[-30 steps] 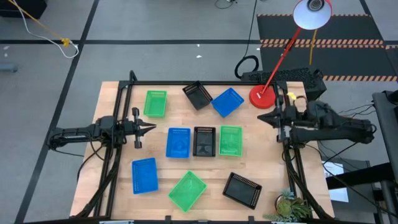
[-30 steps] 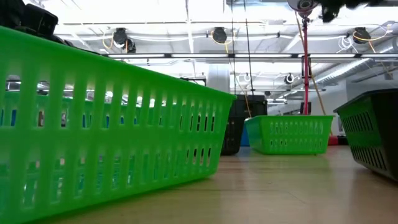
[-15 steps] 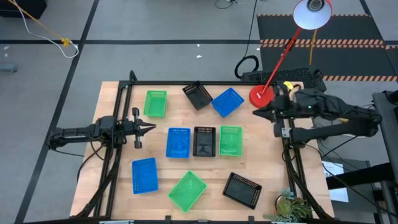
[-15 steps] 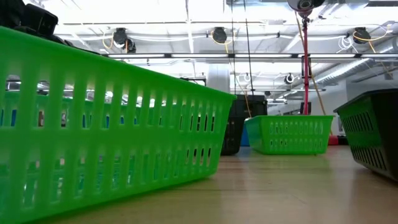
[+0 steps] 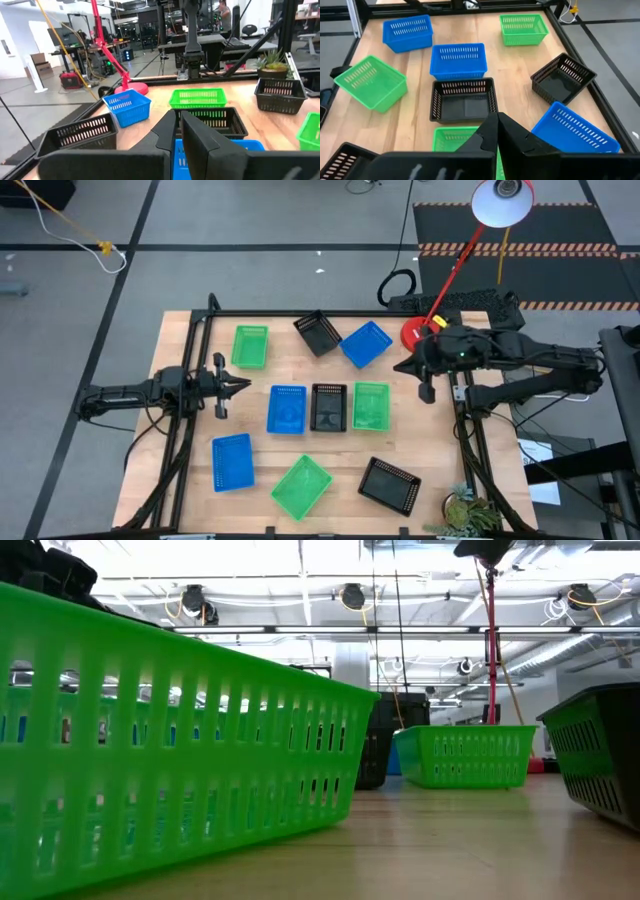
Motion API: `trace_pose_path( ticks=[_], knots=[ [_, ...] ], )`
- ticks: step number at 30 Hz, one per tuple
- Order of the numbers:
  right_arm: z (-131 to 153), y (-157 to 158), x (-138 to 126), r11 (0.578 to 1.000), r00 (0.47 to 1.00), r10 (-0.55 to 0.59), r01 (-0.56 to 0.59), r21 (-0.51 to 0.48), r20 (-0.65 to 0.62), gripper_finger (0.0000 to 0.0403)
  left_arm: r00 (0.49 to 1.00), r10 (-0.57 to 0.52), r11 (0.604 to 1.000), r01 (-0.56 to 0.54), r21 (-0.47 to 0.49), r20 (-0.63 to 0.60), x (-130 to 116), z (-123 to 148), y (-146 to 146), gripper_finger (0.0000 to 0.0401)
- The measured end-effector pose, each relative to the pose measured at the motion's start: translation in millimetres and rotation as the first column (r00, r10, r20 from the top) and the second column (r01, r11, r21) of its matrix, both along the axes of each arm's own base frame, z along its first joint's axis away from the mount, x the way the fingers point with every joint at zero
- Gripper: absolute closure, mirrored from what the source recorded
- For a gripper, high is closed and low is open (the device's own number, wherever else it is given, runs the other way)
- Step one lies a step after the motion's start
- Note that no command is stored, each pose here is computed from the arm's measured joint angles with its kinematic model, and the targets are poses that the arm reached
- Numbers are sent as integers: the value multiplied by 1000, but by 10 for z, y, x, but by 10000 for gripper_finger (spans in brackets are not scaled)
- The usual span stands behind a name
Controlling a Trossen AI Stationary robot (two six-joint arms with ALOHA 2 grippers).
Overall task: Stack baskets by color
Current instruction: Stack the top blue bin on the middle left blue bin
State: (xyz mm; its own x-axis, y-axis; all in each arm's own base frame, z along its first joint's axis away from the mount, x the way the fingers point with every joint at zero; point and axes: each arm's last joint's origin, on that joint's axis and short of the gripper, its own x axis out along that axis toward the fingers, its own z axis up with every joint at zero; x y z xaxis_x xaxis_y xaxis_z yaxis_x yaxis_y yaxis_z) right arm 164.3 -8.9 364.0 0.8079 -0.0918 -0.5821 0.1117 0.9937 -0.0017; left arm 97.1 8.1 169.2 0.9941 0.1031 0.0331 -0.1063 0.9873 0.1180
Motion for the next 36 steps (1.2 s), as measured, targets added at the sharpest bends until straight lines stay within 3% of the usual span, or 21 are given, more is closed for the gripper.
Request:
trace_pose_path(
  ticks=[7,15,22,30,36],
  knots=[
    [-5,0,9,1000,1000,-2,2,3,-3,403,999,-1,998,3,-56,35,-45,197,-3,371],
    [-5,0,10,1000,1000,-4,4,5,-3,403,1000,-3,992,3,-126,-5,-160,823,-12,371],
    [-5,0,10,1000,1000,-3,3,6,-3,403,996,-5,991,-8,-132,-94,-109,1450,-9,371],
    [-5,1,11,1000,1000,-10,10,22,-1,403,961,-16,991,-23,-135,-278,169,2062,4,370],
    [-7,1,13,999,1000,-22,22,39,2,403,891,-54,990,-10,-139,-450,543,2098,-29,370]
  ],
)
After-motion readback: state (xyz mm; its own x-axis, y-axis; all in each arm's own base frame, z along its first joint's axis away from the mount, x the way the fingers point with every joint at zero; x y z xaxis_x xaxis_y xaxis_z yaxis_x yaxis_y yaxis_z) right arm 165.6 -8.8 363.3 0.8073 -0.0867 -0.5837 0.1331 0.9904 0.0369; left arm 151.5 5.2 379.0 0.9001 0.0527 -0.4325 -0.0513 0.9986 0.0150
